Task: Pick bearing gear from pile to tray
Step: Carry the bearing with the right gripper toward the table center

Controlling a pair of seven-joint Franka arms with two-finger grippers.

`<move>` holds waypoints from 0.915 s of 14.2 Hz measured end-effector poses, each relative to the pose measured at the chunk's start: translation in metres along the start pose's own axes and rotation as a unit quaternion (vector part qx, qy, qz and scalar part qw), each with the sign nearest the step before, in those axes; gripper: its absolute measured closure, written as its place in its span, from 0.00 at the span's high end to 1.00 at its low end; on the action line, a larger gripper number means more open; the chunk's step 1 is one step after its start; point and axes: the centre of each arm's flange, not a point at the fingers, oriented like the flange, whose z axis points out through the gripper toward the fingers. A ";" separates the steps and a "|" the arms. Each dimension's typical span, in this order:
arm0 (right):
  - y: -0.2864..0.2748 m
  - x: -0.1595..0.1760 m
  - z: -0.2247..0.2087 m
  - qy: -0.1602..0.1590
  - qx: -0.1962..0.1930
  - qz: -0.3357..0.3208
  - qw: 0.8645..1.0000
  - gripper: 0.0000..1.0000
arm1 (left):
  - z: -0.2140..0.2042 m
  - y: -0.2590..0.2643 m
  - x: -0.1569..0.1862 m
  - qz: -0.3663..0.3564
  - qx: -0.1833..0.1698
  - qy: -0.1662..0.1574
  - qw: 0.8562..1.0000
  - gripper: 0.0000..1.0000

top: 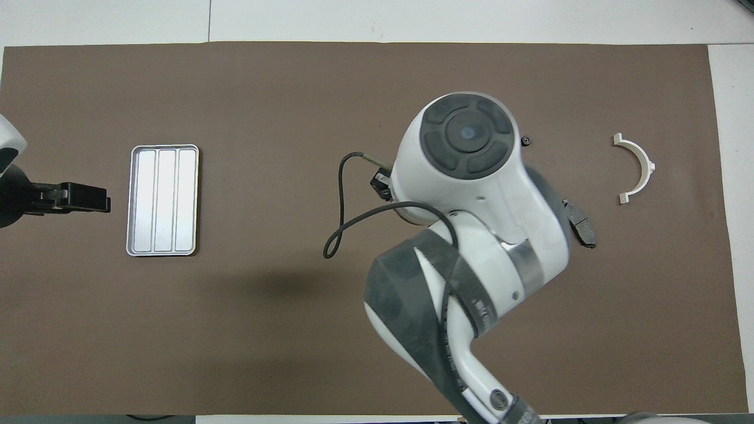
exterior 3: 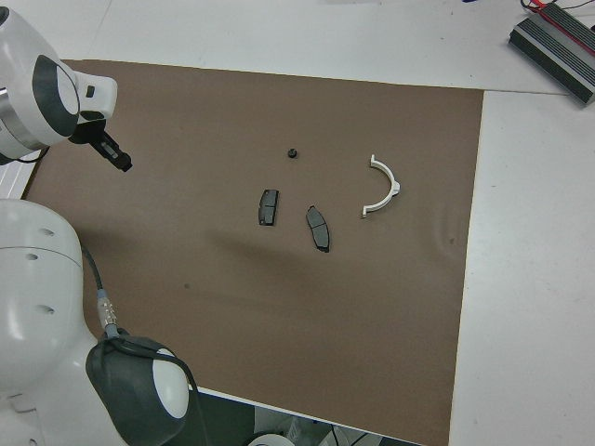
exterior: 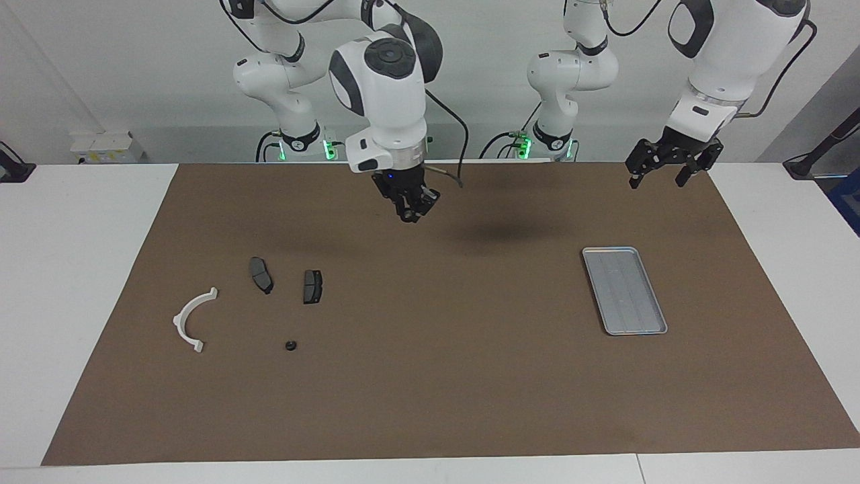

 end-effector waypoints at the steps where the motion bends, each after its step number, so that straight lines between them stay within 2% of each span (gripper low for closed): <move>1: -0.007 -0.013 0.019 0.000 0.000 0.000 1.000 0.35 | 0.005 0.000 -0.002 0.000 0.000 0.007 1.000 1.00; 3: -0.016 -0.025 0.054 -0.001 -0.001 -0.005 1.000 0.35 | 0.011 -0.003 -0.006 -0.003 0.000 0.015 1.000 1.00; 8: -0.020 -0.028 0.112 -0.003 -0.002 -0.008 1.000 0.35 | 0.028 -0.016 -0.006 -0.015 0.001 0.020 1.000 1.00; 13: -0.042 -0.058 0.187 -0.004 0.002 -0.011 1.000 0.35 | 0.041 -0.017 -0.004 -0.016 0.001 0.027 1.000 1.00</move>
